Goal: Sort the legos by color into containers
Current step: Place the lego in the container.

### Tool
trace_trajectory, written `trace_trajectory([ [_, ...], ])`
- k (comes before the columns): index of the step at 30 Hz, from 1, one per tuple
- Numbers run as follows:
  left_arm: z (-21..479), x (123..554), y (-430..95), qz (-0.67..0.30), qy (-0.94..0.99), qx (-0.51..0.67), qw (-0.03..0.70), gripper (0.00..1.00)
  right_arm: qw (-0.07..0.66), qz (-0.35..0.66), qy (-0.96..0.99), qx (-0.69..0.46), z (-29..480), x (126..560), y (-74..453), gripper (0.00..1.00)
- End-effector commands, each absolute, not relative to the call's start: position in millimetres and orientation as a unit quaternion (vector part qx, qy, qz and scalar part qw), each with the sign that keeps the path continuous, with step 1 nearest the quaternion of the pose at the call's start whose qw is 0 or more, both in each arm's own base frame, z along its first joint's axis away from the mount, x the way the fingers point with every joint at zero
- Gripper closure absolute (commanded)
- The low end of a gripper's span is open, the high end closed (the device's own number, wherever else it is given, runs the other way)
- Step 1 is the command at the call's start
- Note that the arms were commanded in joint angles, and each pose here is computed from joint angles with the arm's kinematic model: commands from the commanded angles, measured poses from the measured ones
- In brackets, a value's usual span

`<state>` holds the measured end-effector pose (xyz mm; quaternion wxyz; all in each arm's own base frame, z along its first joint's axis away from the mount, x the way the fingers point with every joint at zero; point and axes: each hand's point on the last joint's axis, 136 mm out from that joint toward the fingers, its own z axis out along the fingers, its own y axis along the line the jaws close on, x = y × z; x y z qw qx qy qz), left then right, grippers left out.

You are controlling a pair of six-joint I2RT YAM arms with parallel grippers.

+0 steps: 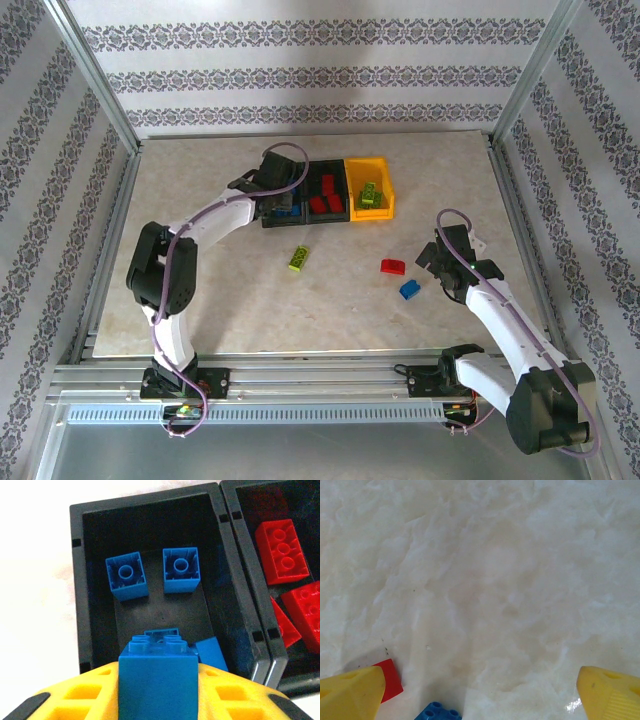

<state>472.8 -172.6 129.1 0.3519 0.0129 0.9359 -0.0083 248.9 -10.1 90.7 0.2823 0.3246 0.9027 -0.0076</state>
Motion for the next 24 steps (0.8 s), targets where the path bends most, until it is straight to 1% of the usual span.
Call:
trace_trajectory([
  [1,130,487,-170,-0.004,0.937,0.014,0.35,0.64,0.284,-0.008,0.898,0.337,91,249,-14,0.02],
  [5,122,495,-168,0.004,0.94,0.014,0.341,0.62,0.282,-0.009,0.899,0.335,91,250,-13,0.02],
  [14,112,499,-170,0.004,0.944,0.016,0.331,0.5,0.279,-0.01,0.901,0.332,90,253,-13,0.02],
  [24,132,497,-172,-0.014,0.938,0.011,0.347,0.49,0.282,-0.007,0.901,0.33,93,254,-12,0.02],
])
